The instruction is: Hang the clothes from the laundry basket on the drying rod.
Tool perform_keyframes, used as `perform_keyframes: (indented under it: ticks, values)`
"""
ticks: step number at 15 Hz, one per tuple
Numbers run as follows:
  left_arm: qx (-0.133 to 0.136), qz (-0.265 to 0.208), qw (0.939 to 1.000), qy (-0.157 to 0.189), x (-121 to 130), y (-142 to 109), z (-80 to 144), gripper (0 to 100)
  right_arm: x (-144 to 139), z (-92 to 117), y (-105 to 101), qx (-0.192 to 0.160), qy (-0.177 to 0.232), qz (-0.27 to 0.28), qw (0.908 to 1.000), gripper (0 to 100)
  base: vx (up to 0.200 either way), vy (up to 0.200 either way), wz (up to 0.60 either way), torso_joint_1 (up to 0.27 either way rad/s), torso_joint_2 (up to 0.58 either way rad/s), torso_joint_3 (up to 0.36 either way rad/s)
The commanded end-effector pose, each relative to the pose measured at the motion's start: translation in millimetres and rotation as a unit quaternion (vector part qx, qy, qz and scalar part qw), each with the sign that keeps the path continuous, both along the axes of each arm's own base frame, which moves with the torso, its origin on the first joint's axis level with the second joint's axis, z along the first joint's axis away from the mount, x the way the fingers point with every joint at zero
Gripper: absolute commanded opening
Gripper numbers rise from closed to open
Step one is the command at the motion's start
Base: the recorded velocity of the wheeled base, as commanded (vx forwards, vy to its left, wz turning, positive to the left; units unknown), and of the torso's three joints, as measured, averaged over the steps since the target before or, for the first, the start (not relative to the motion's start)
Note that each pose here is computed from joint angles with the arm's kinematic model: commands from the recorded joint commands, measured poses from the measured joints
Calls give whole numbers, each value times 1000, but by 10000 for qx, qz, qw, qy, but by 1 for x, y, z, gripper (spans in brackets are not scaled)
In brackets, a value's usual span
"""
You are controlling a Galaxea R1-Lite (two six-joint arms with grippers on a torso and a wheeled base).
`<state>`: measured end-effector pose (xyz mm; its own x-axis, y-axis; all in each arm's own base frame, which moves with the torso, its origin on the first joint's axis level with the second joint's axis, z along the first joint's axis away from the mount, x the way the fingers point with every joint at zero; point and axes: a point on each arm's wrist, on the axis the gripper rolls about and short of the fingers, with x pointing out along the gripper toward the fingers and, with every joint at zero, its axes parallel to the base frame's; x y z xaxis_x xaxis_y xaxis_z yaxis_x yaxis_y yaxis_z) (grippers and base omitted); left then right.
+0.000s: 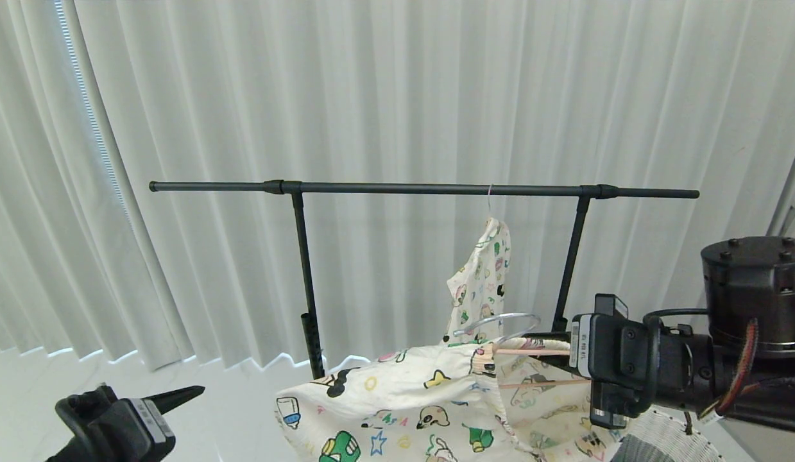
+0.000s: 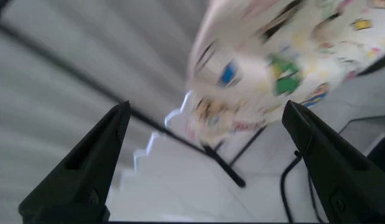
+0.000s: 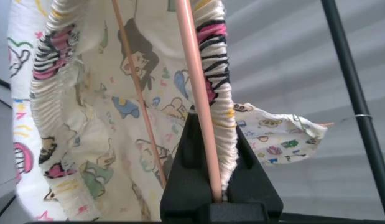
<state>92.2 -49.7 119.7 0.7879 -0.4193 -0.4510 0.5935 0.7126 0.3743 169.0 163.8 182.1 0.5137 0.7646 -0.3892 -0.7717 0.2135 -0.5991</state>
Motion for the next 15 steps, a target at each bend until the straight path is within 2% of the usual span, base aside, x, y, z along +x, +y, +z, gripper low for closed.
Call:
perform_keyframes:
  ticks: [1,5,8,10,15]
  values:
    - [2,216,9996,197,5,2,-4,100,-1,3,-1,50,-45,3,10000,0,0,0,0,0,0,0]
    - [35,26,9988,493,5,1,-13,100,-11,7,-3,137,-110,168,9997,0,0,0,0,0,0,0]
    - [-107,-363,9966,733,9,-4,-15,100,-18,8,-1,166,-122,310,9993,0,0,0,0,0,0,0]
    - [-90,-408,9952,889,11,-5,-18,100,-19,6,-1,185,-70,431,9989,0,0,0,0,0,0,0]
    - [-121,-362,9953,888,12,-4,-18,100,-23,-3,-4,71,39,457,9989,0,0,0,0,0,0,0]
